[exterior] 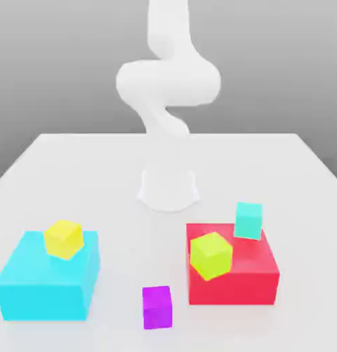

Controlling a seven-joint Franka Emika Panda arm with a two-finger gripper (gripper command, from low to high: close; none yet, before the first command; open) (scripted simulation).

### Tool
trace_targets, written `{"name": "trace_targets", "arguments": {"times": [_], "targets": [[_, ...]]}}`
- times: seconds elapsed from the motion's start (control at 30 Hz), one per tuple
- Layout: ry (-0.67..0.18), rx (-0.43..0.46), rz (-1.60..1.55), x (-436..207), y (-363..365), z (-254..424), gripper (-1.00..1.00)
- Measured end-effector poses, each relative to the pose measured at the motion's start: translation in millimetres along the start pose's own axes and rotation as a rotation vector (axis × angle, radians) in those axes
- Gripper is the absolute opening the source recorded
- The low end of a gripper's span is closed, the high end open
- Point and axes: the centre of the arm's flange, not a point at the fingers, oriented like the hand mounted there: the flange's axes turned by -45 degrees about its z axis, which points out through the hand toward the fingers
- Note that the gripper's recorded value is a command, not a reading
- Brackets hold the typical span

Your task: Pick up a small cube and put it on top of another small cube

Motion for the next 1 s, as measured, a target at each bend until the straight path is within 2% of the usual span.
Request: {"name": "trace_targets", "arguments": {"times": [0.23, 0.43, 0.73, 0.93, 1.0], "targets": [[-0.183, -0.036, 0.338, -30.4, 10.6, 128.3, 0.0], [-0.322, -0.123, 0.615, -80.5, 20.9, 223.1, 0.0], [-0.482, -0.349, 1.012, -188.1, 42.0, 332.9, 0.0], [-0.539, -0.545, 1.245, -271.7, 58.6, 380.6, 0.0], [-0.542, -0.567, 1.265, -289.5, 61.4, 396.2, 0.0]]}}
